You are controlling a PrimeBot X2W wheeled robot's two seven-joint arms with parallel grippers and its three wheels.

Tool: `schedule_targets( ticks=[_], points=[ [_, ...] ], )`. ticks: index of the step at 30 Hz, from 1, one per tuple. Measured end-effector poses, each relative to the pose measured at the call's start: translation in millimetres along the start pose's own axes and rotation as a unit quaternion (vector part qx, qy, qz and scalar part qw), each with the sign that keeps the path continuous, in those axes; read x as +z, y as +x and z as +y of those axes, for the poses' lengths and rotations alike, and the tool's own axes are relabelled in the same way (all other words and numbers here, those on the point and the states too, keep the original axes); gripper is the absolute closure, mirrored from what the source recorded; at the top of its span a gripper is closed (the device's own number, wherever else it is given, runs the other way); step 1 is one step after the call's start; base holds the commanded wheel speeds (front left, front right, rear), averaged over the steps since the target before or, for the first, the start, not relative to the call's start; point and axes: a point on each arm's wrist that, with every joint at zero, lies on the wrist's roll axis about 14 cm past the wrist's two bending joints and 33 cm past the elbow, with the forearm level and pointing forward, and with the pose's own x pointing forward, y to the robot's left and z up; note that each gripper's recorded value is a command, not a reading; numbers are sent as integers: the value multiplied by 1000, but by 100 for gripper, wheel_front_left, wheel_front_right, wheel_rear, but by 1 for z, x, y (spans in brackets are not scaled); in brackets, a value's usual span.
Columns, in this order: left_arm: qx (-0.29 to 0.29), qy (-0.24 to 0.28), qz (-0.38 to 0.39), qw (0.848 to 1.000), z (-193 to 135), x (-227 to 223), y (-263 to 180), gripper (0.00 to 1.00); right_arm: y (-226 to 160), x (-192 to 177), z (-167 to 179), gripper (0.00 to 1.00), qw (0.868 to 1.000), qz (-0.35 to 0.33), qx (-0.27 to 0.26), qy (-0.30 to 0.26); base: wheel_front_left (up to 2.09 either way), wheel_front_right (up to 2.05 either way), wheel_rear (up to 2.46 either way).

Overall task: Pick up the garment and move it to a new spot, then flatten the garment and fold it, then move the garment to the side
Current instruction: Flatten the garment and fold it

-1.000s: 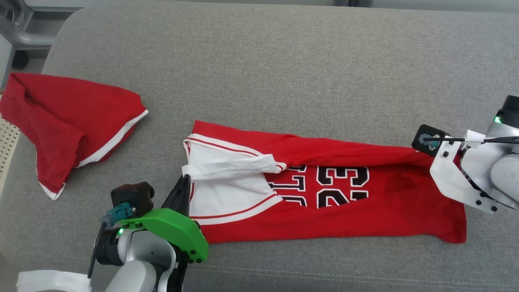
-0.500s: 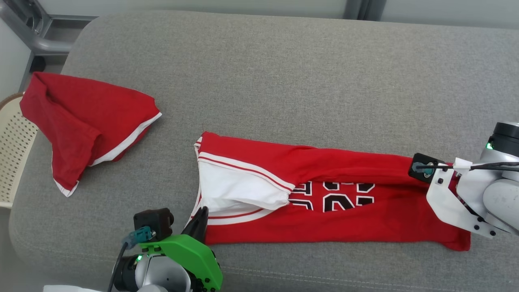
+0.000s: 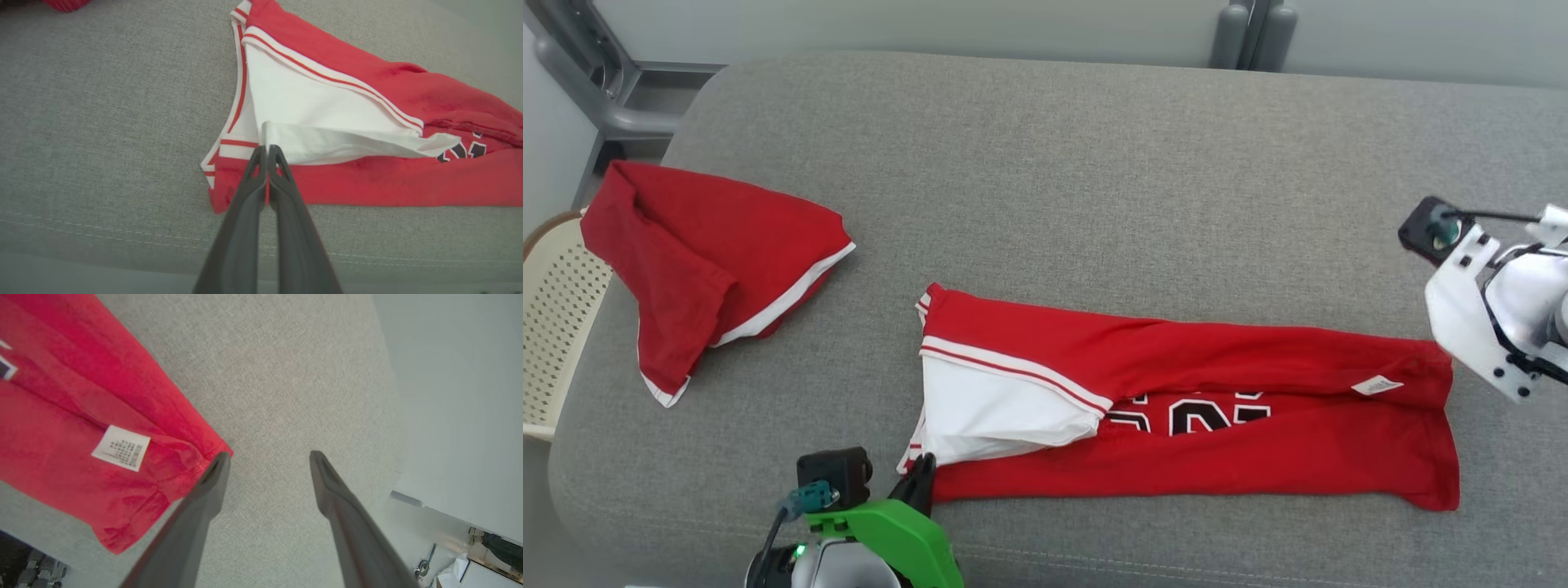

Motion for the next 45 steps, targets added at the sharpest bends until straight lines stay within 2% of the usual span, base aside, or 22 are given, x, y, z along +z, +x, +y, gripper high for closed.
schedule_targets(
  ticks=[2, 3, 4, 8, 12, 17, 21, 26, 27, 29, 32, 33, 34, 35, 36, 38, 41, 45],
  points=[
    [4, 4, 7, 1000, 3, -6, -2, 100, -2, 13, -9, 0, 997, -49, -8, 54, 0, 0, 0],
    [8, 9, 2, 1000, 5, -5, -2, 40, -2, 17, -12, 0, 994, -70, -11, 78, 0, 0, 0],
    [11, 15, 1, 1000, 8, -5, -3, 0, -2, 21, -10, 0, 991, -89, -11, 100, 0, 0, 0],
    [20, 33, 5, 999, 14, -10, -5, 0, -4, 38, 3, 0, 968, -174, -9, 182, 0, 0, 0],
    [23, 52, -7, 998, 16, -6, -8, 0, -12, 48, 12, 0, 931, -246, -20, 269, 0, 0, 0],
    [31, 69, -40, 996, 22, 3, -15, 0, -26, 56, 31, 0, 870, -320, -30, 375, 0, 0, 0],
    [38, 88, -100, 990, 29, 26, -22, 0, -45, 55, 35, 0, 809, -374, -53, 451, 0, 0, 0],
    [37, 106, -189, 976, 31, 59, -34, 0, -65, 46, 41, 0, 738, -416, -80, 525, 0, 0, 0],
    [36, 108, -216, 970, 29, 68, -38, 0, -73, 42, 38, 0, 719, -431, -96, 537, 0, 0, 0],
    [34, 111, -238, 964, 26, 75, -41, 0, -79, 37, 36, 0, 706, -440, -109, 544, 0, 0, 0],
    [31, 116, -266, 956, 22, 85, -47, 0, -84, 31, 41, 0, 695, -448, -118, 550, 0, 0, 0],
    [31, 116, -266, 956, 22, 85, -47, 0, -84, 31, 41, 0, 695, -448, -118, 550, 0, 0, 0],
    [30, 120, -281, 952, 21, 90, -51, 0, -88, 27, 41, 0, 686, -455, -125, 554, 0, 0, 0],
    [29, 123, -286, 950, 21, 93, -52, 0, -89, 26, 42, 0, 684, -456, -127, 555, 0, 0, 0],
    [29, 123, -286, 950, 21, 93, -52, 0, -89, 26, 42, 0, 684, -456, -127, 555, 0, 0, 0],
    [23, 129, -294, 947, 20, 95, -54, 0, -90, 20, 45, 0, 668, -461, -127, 570, 0, 0, 0],
    [20, 134, -302, 944, 21, 99, -57, 0, -83, 13, 56, 0, 662, -451, -121, 586, 0, 0, 0],
    [20, 117, -316, 941, 25, 108, -61, 0, -79, 9, 64, 0, 646, -450, -115, 606, 0, 0, 0]
  ],
)
